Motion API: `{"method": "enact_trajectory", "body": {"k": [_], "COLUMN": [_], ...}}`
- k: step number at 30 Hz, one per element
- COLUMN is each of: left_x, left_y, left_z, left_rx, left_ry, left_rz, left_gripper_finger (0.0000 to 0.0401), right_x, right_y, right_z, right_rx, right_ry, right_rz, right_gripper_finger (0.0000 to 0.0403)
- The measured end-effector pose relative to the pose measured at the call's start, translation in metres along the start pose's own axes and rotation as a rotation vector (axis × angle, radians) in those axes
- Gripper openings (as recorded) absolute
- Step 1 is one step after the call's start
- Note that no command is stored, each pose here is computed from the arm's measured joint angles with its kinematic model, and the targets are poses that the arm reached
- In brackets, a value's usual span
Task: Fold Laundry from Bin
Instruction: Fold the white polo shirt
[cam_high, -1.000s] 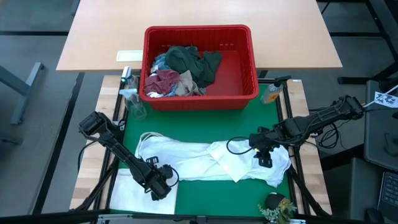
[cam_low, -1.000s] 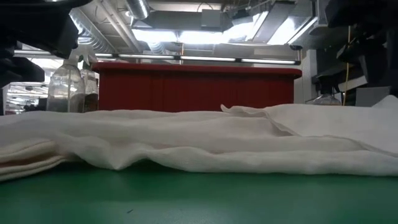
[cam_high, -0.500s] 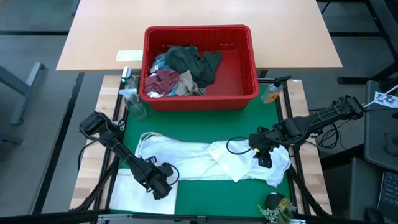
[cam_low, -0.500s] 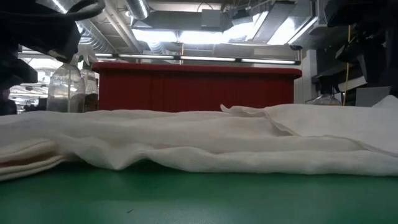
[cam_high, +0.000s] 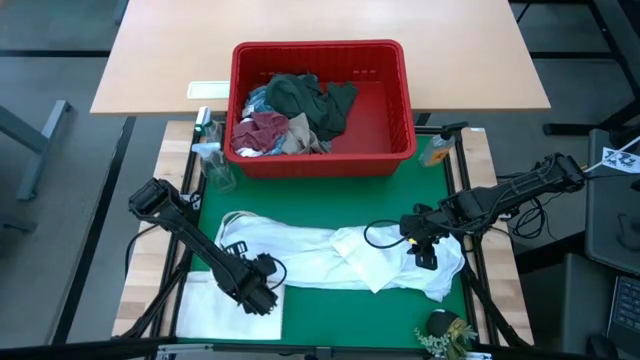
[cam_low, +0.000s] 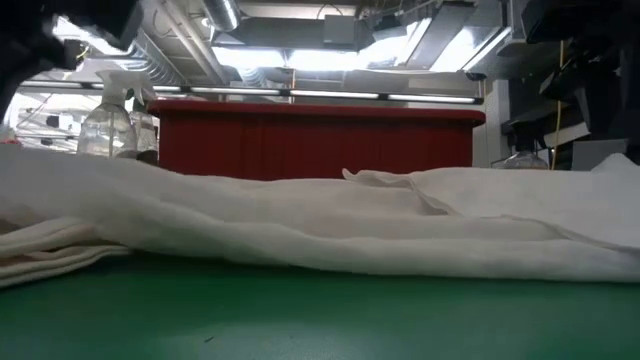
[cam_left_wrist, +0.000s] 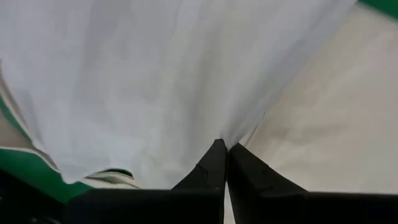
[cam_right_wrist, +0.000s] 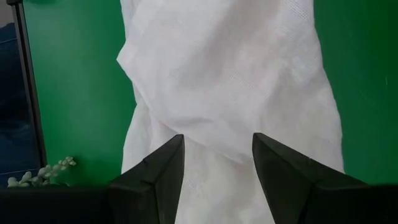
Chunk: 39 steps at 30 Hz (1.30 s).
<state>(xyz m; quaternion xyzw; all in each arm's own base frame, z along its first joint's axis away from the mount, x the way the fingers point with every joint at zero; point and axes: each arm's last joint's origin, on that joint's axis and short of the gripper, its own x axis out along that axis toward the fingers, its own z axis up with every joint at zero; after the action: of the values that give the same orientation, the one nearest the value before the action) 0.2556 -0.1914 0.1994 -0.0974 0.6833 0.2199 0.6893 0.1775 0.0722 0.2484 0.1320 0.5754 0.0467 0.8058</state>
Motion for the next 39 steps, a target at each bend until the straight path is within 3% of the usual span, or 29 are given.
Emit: {"method": "enact_trajectory", "body": {"k": [15, 29, 39], "left_x": [-0.039, -0.057, -0.077], "left_y": [-0.006, -0.01, -0.007], "left_z": [0.031, 0.11, 0.154], "left_rx": [0.008, 0.094, 0.1], "left_ry": [-0.311, -0.732, -1.032], "left_rz": [-0.033, -0.274, -0.426], "left_gripper_finger": [0.0, 0.0, 0.0], "right_x": [0.0, -0.003, -0.047], "right_y": [0.0, 0.001, 0.012], "right_z": [0.0, 0.001, 0.013], "right_rx": [0.003, 0.005, 0.002], "right_ry": [-0.007, 0.002, -0.03], "right_rz": [-0.008, -0.001, 0.001], "right_gripper_finger": [0.0191, 0.0191, 0.0191]}}
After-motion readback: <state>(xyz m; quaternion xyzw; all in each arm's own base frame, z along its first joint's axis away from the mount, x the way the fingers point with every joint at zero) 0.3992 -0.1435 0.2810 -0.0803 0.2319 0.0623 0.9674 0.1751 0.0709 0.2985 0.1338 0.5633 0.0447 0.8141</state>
